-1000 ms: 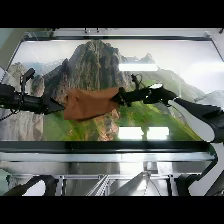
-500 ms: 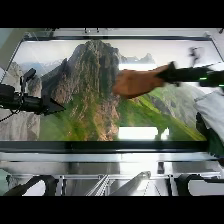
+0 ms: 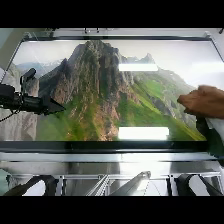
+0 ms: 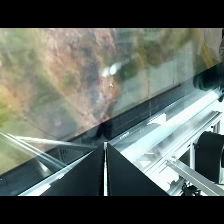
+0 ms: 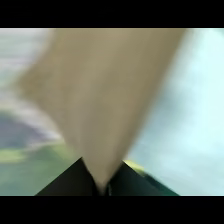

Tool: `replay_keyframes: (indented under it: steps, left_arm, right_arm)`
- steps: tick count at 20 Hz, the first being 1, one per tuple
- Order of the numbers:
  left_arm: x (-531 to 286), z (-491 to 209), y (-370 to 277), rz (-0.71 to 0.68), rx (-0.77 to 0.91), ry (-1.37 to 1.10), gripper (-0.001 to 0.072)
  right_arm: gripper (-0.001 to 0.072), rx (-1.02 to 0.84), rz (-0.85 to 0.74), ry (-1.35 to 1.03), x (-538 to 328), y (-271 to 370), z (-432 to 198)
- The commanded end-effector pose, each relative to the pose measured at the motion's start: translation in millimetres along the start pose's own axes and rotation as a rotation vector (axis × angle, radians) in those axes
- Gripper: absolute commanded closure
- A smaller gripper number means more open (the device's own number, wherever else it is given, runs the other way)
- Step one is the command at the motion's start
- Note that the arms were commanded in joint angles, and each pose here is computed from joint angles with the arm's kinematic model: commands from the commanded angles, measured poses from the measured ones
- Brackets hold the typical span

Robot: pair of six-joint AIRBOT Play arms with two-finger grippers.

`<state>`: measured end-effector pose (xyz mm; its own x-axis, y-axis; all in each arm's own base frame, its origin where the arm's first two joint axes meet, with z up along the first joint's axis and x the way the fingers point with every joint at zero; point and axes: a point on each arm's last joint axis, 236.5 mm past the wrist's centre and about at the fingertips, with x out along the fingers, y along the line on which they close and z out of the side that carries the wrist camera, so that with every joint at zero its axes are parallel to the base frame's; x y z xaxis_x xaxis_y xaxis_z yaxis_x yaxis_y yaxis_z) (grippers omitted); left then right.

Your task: Fold the shirts.

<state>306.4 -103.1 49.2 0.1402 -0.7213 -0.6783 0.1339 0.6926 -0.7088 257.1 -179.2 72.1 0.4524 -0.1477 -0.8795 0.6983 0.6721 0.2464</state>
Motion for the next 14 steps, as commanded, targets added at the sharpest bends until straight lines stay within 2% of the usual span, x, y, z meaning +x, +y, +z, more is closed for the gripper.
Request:
replay_keyframes:
  steps: [1,3,11,12,13,14]
  left_arm:
    - [0.2,-0.1,-0.2,0.0,0.002,0.0,0.0688]
    - [0.2,0.0,-0.2,0.0,0.002,0.0,0.0688]
    - [0.6,-0.2,-0.5,0.0,0.003,0.001,0.0688]
    - [0.5,0.5,-0.5,0.001,0.003,-0.002,0.0688]
    - [0.5,1.4,-0.2,0.002,0.003,-0.006,0.0689]
    - [0.5,1.3,-0.2,0.002,0.002,-0.005,0.069]
  right_arm:
    - [0.0698,0.122,-0.239,0.036,1.9,-89.2,-49.0]
    - [0.0698,0.153,-0.267,0.074,13.1,-107.1,-66.6]
    - [0.0686,0.142,-0.265,0.053,14.1,-108.8,-60.7]
    - [0.0535,0.146,-0.265,0.07,13.7,-108.5,-64.7]
    - [0.0141,0.148,-0.266,0.095,13.2,-108.2,-70.6]
    - [0.001,0.145,-0.266,0.108,12.6,-107.8,-73.5]
